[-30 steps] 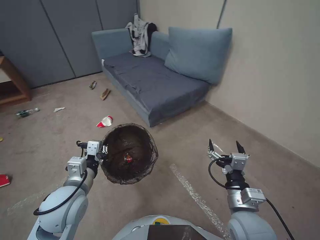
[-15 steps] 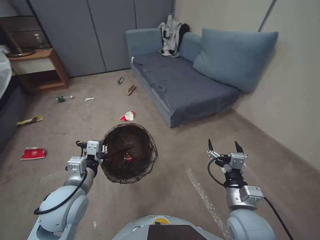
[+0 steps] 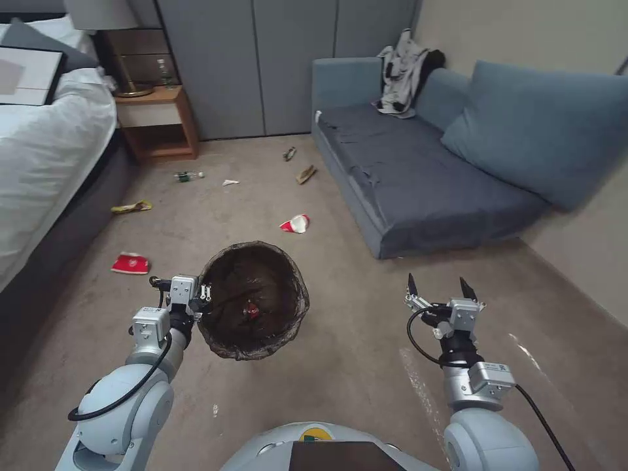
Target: Pick up the trash bin, then pick up the garbage from the floor and place it into the trash bin.
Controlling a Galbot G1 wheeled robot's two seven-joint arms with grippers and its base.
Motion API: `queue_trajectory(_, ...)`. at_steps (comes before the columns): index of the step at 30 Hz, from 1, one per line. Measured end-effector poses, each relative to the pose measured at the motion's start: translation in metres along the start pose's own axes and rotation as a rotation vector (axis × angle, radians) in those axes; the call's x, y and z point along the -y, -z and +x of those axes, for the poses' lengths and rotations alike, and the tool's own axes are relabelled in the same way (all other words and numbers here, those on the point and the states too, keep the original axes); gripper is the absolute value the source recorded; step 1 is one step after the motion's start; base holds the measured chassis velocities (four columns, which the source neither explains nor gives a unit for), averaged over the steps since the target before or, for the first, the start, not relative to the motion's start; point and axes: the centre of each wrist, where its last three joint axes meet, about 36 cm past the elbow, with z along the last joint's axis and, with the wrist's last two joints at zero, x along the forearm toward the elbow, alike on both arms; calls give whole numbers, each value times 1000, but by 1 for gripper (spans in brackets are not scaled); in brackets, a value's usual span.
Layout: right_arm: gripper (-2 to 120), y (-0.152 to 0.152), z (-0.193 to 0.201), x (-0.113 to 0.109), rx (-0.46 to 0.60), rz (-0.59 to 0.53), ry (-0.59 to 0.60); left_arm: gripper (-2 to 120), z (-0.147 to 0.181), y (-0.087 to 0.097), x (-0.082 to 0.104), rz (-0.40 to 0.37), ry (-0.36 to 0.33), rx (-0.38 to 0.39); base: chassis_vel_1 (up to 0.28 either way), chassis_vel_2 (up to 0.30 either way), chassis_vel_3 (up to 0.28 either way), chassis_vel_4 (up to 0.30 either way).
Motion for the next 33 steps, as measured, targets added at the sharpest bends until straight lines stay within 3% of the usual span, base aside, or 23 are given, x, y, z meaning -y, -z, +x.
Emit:
queue_trajectory(12,100,2,-2,0,-17,-14,-2,3,-1,-1,1,0,3,8,104,102,98,98)
queue_trajectory(33,100,10,-4,1,-37,-29,-2,3,0,-1,1,-2,7,14,0,0,0,0)
